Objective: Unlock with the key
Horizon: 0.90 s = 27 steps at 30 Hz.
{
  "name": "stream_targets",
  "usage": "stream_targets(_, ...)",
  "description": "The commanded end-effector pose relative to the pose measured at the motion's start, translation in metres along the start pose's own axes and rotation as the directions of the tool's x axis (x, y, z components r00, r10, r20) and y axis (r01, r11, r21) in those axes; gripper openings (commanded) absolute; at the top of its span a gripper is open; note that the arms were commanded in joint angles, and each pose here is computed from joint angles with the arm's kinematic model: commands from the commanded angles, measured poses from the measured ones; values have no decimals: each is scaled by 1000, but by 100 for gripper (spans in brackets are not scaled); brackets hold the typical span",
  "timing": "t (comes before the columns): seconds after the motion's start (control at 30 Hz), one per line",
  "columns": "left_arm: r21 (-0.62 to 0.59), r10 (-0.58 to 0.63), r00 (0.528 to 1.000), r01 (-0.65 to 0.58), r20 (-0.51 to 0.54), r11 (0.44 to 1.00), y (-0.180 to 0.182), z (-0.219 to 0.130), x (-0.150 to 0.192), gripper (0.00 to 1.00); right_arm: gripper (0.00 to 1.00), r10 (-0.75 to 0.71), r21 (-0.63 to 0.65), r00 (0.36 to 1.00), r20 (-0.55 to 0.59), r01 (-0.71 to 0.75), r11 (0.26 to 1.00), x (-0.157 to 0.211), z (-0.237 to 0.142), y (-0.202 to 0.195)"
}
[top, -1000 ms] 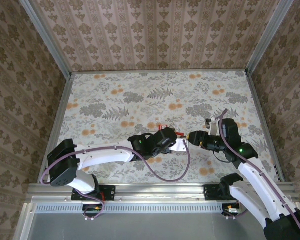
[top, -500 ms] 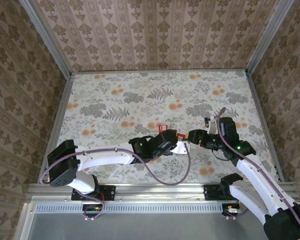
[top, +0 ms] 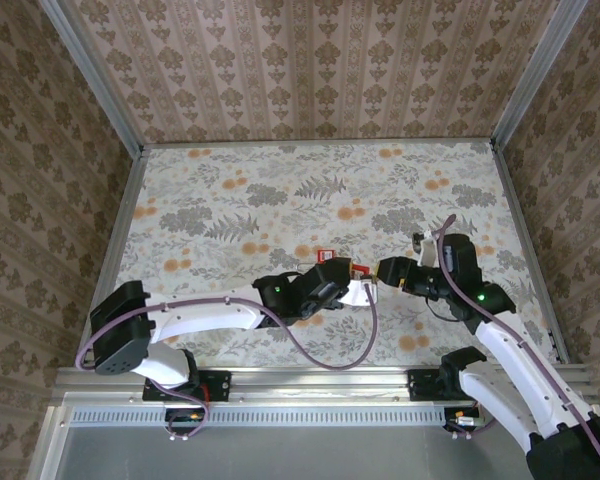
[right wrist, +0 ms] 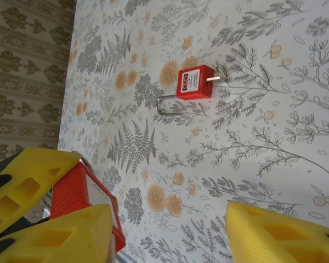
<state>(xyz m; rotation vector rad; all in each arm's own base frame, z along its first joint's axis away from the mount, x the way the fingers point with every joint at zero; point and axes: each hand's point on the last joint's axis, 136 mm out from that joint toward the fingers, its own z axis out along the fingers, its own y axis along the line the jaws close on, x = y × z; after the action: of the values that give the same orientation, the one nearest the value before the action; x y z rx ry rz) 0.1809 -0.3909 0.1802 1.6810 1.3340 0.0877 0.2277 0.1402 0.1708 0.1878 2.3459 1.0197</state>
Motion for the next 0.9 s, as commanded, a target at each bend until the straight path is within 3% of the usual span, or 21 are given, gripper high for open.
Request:
stream_targets(0.0,32,-93,995,92,36,995,9,-13,-4,11,58,-23,-45,999,26,24,999,-8,-8,12)
stream_targets(0.2,19,-129,991,129,35,991,10,-11,-1,11,61,161,-179,985,63,-148,973,-19,-8,20)
stream_targets(0.3,-88,-84,996,87,38,992,18,-8,-1,10,65,319,-244,947,45,-299,922,-20,-1,19)
stream_targets(0.43,-231,-3,999,13,41,973,30,-7,-6,9,74,421,-294,907,20,-397,870,-16,0,18)
stream_targets(0.63,-438,137,990,-114,21,891,50,-6,-13,9,86,422,-351,907,-13,-399,847,-17,-6,32)
stream_targets(0.87,-566,227,974,-192,-10,802,58,-6,-21,9,87,355,-405,929,-101,-364,838,-10,-5,50)
